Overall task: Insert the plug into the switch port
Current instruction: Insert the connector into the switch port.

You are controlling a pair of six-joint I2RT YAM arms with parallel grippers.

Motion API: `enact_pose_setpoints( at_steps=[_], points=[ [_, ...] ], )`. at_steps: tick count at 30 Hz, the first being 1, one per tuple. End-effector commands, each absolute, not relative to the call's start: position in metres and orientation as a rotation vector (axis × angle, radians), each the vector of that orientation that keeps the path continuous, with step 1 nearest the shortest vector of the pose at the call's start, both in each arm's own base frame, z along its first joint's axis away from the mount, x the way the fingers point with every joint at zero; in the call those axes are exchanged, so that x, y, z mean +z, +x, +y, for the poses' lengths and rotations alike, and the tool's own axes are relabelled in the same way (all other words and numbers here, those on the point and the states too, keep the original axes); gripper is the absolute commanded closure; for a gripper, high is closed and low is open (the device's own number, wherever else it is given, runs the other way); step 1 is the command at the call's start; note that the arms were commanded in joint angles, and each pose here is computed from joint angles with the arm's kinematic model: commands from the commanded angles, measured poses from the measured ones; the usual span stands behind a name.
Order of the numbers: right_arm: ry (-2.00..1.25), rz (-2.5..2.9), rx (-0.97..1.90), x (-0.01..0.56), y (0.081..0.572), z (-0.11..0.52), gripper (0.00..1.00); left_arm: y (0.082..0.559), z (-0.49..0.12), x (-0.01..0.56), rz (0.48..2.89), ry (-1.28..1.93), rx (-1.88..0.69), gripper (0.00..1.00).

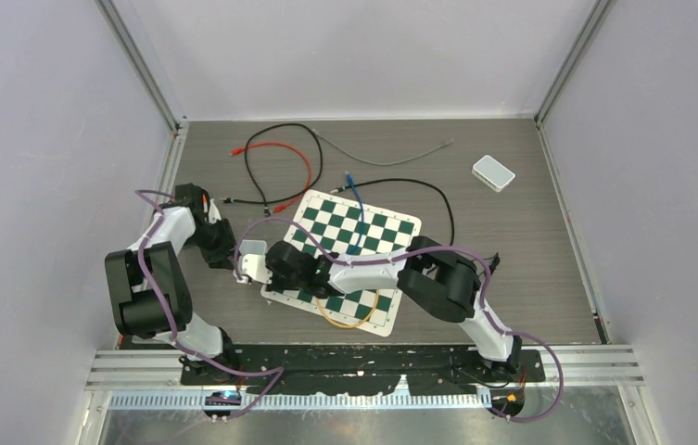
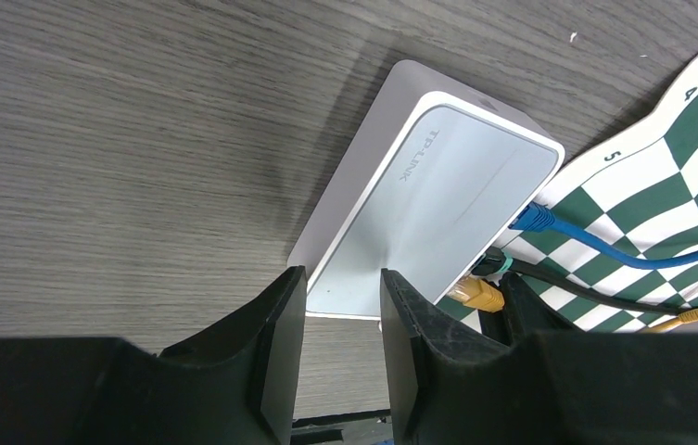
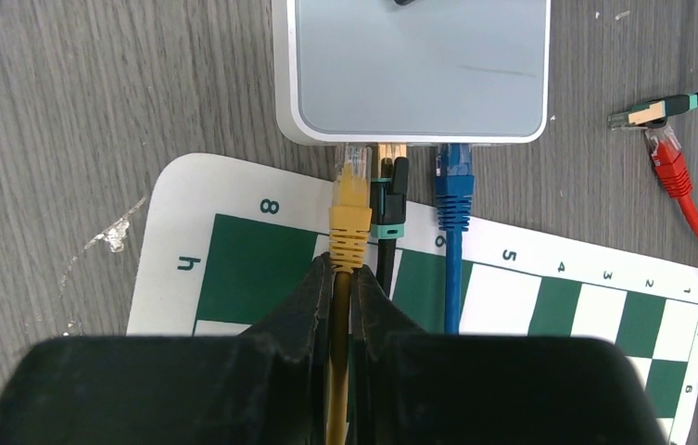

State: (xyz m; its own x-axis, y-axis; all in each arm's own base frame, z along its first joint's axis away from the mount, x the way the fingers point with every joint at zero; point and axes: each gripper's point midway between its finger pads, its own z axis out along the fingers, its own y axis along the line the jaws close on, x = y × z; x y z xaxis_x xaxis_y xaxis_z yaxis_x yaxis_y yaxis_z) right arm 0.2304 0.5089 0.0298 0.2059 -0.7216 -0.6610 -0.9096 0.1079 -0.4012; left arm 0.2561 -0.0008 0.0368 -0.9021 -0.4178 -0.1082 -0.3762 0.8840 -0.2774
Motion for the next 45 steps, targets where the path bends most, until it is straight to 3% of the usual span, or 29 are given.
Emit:
enact_pose_setpoints(
  at_steps=[1, 15, 30, 36, 45],
  points=[
    [-1.658, 1.548, 0.353, 0.032, 0.222, 0.53, 0.95, 0.26, -0.007, 0.036, 2.88, -0.596, -0.437, 0.63],
    [-1.701, 1.538, 0.385, 0.035, 0.214, 0.529, 0.95, 0.261, -0.01, 0.036, 2.875, -0.597, -0.467, 0.64],
    [-1.628, 1.473, 0.507, 0.035, 0.218, 0.552, 0.95, 0.256, -0.041, 0.033, 2.876, -0.549, -0.75, 0.67],
    [-1.586, 1.491, 0.528, 0.033, 0.22, 0.556, 0.95, 0.255, -0.062, 0.035, 2.826, -0.603, -0.956, 0.7],
    [-1.381, 1.55, 0.481, 0.028, 0.243, 0.549, 0.95, 0.243, -0.065, 0.023, 2.808, -0.752, -1.023, 0.77]
  ],
)
